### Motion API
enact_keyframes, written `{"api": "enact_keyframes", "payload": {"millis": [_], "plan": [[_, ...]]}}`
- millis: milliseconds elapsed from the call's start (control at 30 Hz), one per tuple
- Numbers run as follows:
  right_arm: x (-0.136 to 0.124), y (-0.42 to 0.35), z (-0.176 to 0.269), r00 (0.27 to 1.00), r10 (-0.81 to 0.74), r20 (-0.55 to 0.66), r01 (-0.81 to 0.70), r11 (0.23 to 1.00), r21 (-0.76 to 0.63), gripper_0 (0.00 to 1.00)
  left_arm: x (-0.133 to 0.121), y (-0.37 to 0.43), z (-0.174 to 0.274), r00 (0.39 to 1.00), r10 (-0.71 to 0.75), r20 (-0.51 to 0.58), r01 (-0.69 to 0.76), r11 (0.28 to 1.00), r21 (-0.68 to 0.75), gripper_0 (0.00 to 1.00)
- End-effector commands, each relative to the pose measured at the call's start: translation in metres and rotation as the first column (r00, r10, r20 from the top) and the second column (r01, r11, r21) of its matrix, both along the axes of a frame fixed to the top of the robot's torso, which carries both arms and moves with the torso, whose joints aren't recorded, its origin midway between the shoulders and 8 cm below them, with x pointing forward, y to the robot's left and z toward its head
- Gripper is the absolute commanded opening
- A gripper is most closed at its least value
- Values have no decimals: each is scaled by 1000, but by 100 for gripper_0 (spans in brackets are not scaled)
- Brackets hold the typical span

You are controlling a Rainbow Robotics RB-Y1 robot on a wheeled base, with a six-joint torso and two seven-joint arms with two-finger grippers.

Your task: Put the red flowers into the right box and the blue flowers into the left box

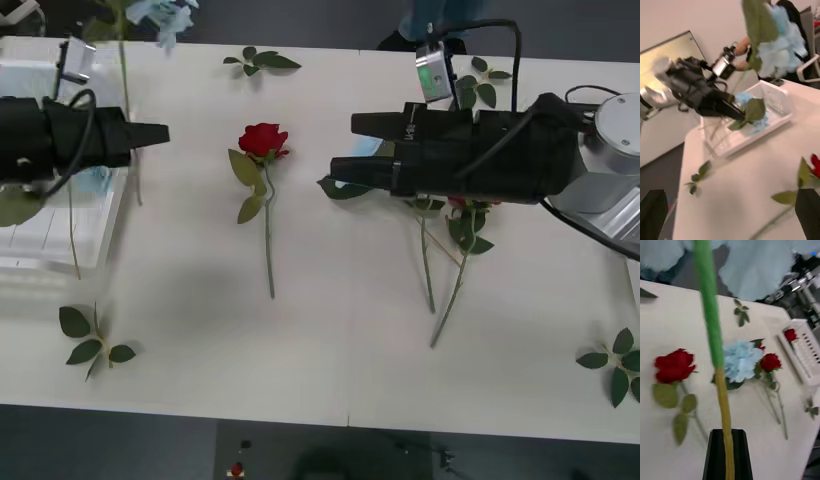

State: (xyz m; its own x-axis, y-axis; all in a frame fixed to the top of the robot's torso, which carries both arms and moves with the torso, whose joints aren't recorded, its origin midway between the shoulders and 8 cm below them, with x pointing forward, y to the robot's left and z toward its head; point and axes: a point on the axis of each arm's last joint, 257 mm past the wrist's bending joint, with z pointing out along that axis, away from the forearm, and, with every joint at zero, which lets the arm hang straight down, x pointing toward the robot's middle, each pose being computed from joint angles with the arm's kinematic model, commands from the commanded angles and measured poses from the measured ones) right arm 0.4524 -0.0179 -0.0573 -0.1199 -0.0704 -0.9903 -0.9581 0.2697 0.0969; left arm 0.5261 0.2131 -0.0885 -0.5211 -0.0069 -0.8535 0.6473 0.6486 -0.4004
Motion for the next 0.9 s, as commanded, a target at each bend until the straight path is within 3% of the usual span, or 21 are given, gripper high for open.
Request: {"api": "enact_keyframes", "payload": {"millis": [33,167,233,267,300,367,400,500,733,800,833,900], "plan": [[18,-35,-6,993,-82,-81,73,992,-104,100,7,58,33,991,127,-34,-123,986,115,0],[31,-65,-29,938,-202,-282,153,971,-186,100,9,125,48,963,270,-23,-258,939,225,0],[35,-82,-43,857,-281,-433,204,955,-217,100,8,160,58,941,337,7,-325,902,285,0],[36,-89,-49,808,-315,-497,227,946,-231,100,7,175,62,930,366,21,-354,882,310,0],[37,-100,-60,705,-367,-606,267,930,-253,100,6,200,72,909,413,50,-405,848,341,0],[42,-110,-72,603,-415,-682,308,909,-280,100,3,223,81,887,455,76,-450,816,364,0],[45,-119,-84,510,-448,-734,340,889,-307,100,-1,243,86,866,490,96,-486,784,386,0],[60,-138,-105,362,-513,-778,414,836,-360,100,-10,274,87,832,544,108,-534,734,420,0],[98,-195,-143,244,-675,-696,542,690,-480,100,-21,316,59,782,609,134,-593,659,463,4],[100,-206,-153,225,-707,-671,548,661,-512,100,-23,318,52,787,601,142,-587,657,473,36],[101,-211,-158,217,-723,-656,549,646,-530,100,-23,318,49,792,592,150,-583,659,474,61],[101,-217,-167,199,-747,-635,544,623,-562,100,-22,315,45,803,573,164,-574,669,473,83]]}}
